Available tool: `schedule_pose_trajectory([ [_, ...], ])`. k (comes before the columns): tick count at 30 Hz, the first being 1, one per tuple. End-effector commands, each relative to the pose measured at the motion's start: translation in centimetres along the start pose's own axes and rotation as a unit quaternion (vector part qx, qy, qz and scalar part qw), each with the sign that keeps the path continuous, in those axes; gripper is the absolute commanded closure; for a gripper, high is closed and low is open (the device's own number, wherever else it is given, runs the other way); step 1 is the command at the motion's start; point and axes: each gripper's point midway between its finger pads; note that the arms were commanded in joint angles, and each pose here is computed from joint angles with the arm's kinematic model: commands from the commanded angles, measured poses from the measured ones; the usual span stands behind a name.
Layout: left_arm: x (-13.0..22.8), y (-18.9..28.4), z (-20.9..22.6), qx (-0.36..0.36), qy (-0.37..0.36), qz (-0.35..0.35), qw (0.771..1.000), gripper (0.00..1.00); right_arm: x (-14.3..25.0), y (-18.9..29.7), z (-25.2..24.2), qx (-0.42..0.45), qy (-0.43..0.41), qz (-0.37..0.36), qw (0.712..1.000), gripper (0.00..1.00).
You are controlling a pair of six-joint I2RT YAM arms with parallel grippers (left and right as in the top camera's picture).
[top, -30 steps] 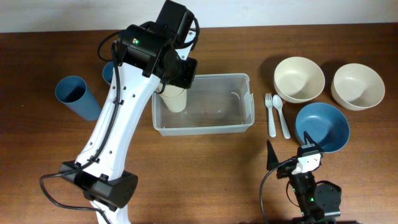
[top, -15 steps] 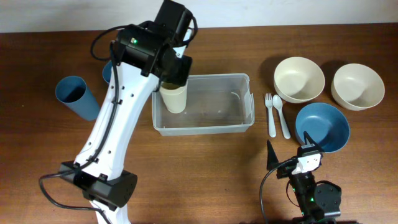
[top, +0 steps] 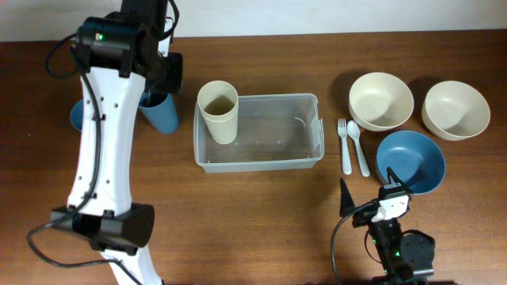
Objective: Pack container
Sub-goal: 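Release the stacked cream cup and withdraw the left gripper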
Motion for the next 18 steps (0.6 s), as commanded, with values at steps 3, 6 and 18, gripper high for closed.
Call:
schedule_pose_trajectory([
  [3,0.3,-4.3,0.9,-0.001,-0.007,0.05,0.999,0.51,0.2,0.0,-0.1,0.002,-0.001,0.001,1.0,0.01],
  [6,0.5,-6.0,1.3,-0.003,-0.003,0.07,0.998,0.56,0.2,0.0,-0.1,0.002,-0.001,0.001,1.0,0.01],
  [18,0.3,-9.8,1.0,0.014,0.0,0.093,0.996,0.56,0.2,0.0,-0.1,0.002,-0.001,0.001,1.0,0.01],
])
Point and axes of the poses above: each gripper's point midway between its finger pads, its own y axis back along the fingers, its own z axis along the line the jaws close on, x = y × z, and after that the axes turned 5 degrees about -y, right-handed
